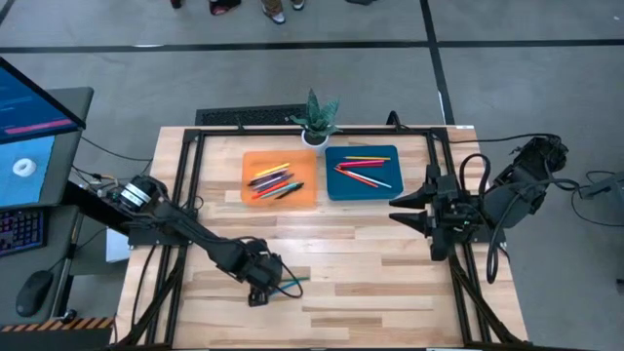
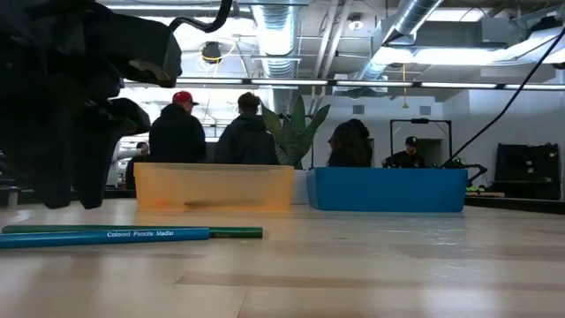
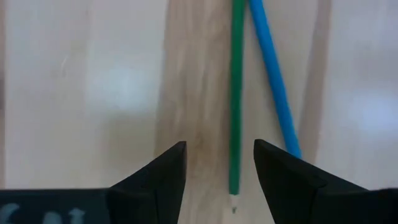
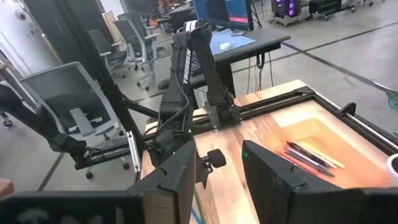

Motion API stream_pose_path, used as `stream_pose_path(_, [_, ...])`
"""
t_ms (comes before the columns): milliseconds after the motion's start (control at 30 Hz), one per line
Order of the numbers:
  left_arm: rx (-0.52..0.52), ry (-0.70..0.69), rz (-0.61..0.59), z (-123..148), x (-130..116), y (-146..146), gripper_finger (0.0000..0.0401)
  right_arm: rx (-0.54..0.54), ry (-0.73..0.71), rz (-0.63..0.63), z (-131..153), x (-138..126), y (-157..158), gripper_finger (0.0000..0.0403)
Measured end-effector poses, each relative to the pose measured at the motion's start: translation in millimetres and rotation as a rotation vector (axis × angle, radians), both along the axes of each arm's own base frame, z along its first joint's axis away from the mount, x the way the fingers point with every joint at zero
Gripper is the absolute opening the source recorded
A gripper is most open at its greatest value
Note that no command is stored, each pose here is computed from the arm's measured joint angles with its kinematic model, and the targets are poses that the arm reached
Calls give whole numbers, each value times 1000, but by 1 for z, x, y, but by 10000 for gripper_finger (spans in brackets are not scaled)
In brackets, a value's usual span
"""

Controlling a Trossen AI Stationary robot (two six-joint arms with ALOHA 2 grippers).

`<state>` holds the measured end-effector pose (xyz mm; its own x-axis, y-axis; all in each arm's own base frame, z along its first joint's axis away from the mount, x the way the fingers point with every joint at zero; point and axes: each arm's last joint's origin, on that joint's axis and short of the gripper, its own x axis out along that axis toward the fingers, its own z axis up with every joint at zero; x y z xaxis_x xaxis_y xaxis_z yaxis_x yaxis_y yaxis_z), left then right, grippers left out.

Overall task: Sort pens & pencils
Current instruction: Put the green pencil into the blue bin

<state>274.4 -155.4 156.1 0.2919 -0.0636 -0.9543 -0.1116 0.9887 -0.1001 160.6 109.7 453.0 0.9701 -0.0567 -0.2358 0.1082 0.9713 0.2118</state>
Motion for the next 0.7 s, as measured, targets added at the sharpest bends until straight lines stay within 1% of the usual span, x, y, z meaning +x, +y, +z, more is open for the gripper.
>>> stream_pose_path(100, [-19,-9,-14,-1,3,-2,177,-1,1,0,0,0,0,151])
stream_pose_path(167, [-7,13,-23,-6,2,-2,173,-1,1,0,0,0,0,151])
stream_pose_path(267, [-25,38,-54,-15,4,-5,161,-2,2,0,0,0,0,151])
stream_pose_path(400, [-6,69,-60,-19,7,-4,138,-5,7,0,-1,0,0,149])
stream_pose_path(500, [9,89,-55,-19,6,-2,106,-6,7,0,-1,0,0,148])
stream_pose_path(667, [-5,121,-49,-20,6,2,20,-7,8,0,-1,0,0,147])
stream_pose_path(700, [-5,121,-48,-20,6,2,12,-7,8,0,-1,0,0,147])
